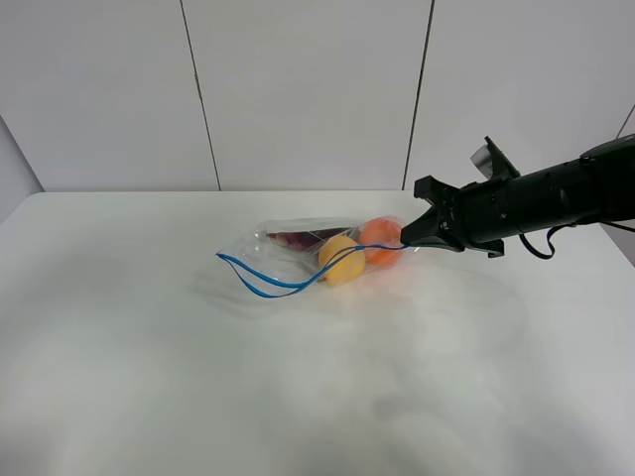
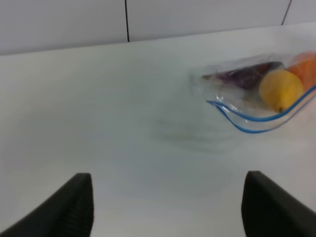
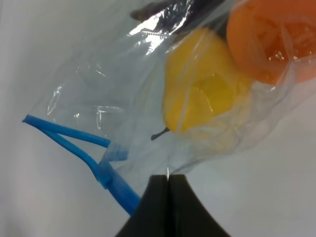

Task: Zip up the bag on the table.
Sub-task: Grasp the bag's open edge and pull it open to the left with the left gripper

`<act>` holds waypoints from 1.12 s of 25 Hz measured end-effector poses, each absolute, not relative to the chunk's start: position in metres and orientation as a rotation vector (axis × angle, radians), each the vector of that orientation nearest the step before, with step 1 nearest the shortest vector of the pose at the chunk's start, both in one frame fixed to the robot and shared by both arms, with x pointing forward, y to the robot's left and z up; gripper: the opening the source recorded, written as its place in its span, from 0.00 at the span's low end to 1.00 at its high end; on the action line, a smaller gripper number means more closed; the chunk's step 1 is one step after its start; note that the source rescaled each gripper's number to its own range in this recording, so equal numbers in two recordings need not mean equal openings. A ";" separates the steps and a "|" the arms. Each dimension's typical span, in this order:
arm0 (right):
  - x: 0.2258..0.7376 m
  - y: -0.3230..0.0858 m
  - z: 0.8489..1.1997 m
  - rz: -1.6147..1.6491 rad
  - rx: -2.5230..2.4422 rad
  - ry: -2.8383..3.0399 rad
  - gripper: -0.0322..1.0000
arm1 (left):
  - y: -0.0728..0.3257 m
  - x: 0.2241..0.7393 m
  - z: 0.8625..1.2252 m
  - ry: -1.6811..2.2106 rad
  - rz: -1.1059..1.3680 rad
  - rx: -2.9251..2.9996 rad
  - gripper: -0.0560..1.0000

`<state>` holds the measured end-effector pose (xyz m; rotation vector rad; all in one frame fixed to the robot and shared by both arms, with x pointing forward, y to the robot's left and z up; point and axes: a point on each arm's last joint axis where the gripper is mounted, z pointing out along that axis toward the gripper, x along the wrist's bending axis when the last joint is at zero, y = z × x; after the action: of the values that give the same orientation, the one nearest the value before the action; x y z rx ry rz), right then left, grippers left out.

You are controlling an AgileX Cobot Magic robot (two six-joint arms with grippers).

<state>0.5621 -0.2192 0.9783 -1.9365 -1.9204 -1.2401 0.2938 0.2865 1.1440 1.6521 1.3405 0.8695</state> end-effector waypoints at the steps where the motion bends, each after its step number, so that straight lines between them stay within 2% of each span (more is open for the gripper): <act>1: 0.562 -0.219 0.978 -1.238 -1.935 -1.925 0.03 | 0.285 0.304 1.148 1.335 0.853 1.668 1.00; 7: 0.561 -0.220 0.977 -1.216 -1.922 -1.967 0.03 | 0.271 0.370 1.157 1.235 0.685 1.809 1.00; 12: 0.561 -0.220 0.976 -1.211 -1.919 -1.976 0.03 | 0.259 0.401 1.152 1.170 0.537 1.834 1.00; 20: 0.561 -0.220 0.976 -1.209 -1.918 -1.979 0.03 | 0.219 0.394 1.154 0.830 0.395 1.918 1.00; 25: 0.561 -0.220 0.976 -1.207 -1.917 -1.983 0.03 | 0.200 0.398 1.146 0.753 0.306 1.978 1.00; 28: 0.560 -0.220 0.976 -1.205 -1.914 -1.987 0.03 | 0.183 0.408 1.131 0.729 0.222 2.041 0.93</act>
<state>0.5604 -0.2203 0.9761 -1.9143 -1.9872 -1.2045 0.4084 0.1830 1.1314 2.0408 0.7291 0.2221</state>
